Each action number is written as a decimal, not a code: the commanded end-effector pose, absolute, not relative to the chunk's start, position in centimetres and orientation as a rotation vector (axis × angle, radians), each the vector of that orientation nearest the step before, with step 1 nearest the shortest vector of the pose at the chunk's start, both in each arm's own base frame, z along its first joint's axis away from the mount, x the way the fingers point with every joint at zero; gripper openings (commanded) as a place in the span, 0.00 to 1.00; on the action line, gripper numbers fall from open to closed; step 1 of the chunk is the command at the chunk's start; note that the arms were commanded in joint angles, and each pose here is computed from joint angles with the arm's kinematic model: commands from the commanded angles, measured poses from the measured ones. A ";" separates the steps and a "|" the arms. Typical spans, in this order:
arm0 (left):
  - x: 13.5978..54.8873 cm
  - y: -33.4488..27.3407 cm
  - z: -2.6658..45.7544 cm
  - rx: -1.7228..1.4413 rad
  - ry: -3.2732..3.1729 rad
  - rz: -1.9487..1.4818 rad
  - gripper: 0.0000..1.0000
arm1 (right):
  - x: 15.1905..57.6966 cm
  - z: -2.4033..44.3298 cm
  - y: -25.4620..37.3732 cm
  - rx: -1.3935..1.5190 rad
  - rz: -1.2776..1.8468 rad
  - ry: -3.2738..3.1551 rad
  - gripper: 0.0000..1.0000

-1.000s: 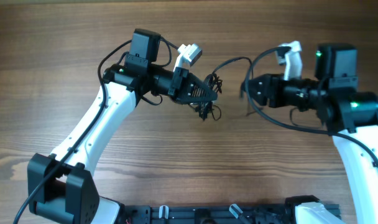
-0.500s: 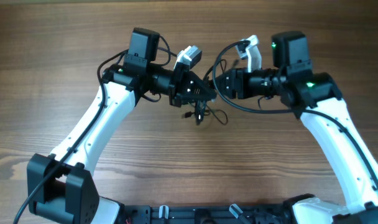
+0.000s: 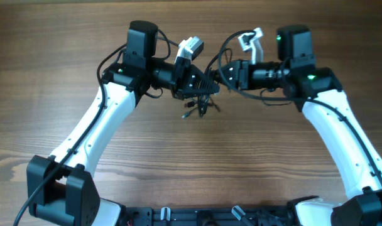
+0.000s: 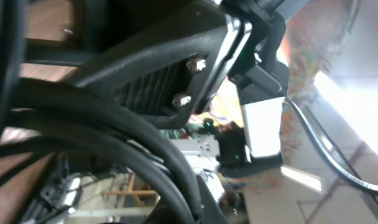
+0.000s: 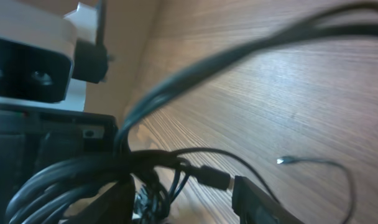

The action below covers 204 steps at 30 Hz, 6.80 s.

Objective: Untangle cables

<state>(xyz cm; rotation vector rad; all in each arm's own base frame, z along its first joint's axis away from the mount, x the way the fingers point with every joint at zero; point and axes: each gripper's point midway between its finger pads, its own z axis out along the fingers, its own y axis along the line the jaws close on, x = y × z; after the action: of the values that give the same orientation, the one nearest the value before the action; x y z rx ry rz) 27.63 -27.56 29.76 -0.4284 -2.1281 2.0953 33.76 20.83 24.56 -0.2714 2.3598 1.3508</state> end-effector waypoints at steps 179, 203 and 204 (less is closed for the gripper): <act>29.7 -25.6 10.5 -1.108 -2.942 1.039 0.61 | 27.2 32.3 10.6 0.055 1.044 2.281 0.04; 30.2 -24.4 -0.7 -0.726 -2.982 0.564 0.13 | 27.3 30.5 9.7 0.136 0.979 2.362 0.04; 30.0 -24.6 -0.7 -0.679 -2.977 0.584 0.04 | 27.3 30.5 9.7 0.136 0.978 2.363 0.04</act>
<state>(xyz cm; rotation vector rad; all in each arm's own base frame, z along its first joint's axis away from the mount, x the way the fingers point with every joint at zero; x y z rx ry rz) 30.48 -24.94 0.19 -0.8606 -2.9716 0.6241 26.99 9.79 30.09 0.1333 2.3690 0.9927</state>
